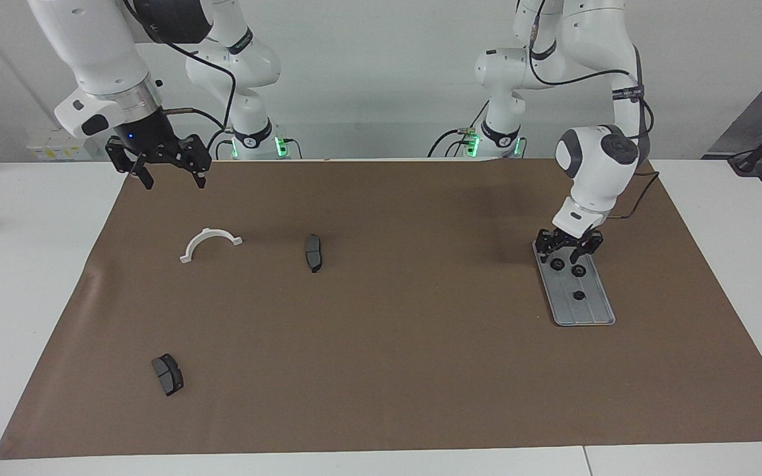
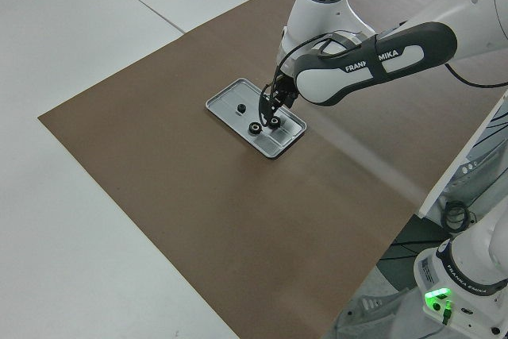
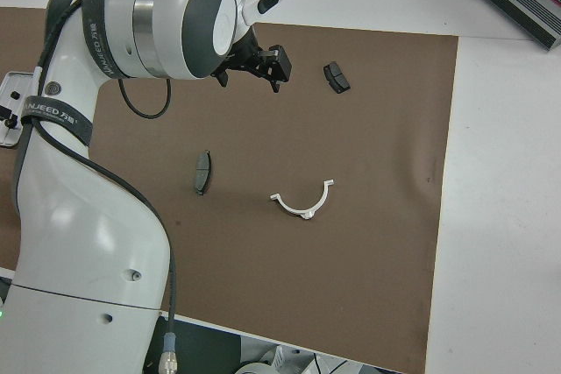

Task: Place bearing gear from tray to pile
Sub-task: 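Reach the left gripper down to the black gears on the silver tray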

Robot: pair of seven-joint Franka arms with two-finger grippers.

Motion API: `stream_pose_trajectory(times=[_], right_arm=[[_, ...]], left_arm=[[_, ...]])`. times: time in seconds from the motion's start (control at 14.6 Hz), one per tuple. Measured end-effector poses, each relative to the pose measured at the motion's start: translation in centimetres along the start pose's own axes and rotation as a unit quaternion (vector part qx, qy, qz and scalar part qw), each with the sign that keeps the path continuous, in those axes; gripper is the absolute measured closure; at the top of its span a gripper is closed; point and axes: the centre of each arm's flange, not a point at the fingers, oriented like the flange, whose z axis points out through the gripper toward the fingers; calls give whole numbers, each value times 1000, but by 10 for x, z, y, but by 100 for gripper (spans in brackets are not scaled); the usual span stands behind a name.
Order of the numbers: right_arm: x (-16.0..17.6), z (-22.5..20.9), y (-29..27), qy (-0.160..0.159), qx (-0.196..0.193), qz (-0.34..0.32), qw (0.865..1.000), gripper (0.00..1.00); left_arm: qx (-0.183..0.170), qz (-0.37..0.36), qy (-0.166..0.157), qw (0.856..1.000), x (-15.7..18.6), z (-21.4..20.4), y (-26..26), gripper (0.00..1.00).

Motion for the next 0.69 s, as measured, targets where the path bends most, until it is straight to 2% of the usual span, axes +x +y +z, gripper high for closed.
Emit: stream_pose_trajectory(times=[0.69], right_arm=[[0,0,0,0,0,0,1000,0]], left_arm=[[1,-1,-3,1000,0,7,-1,27]])
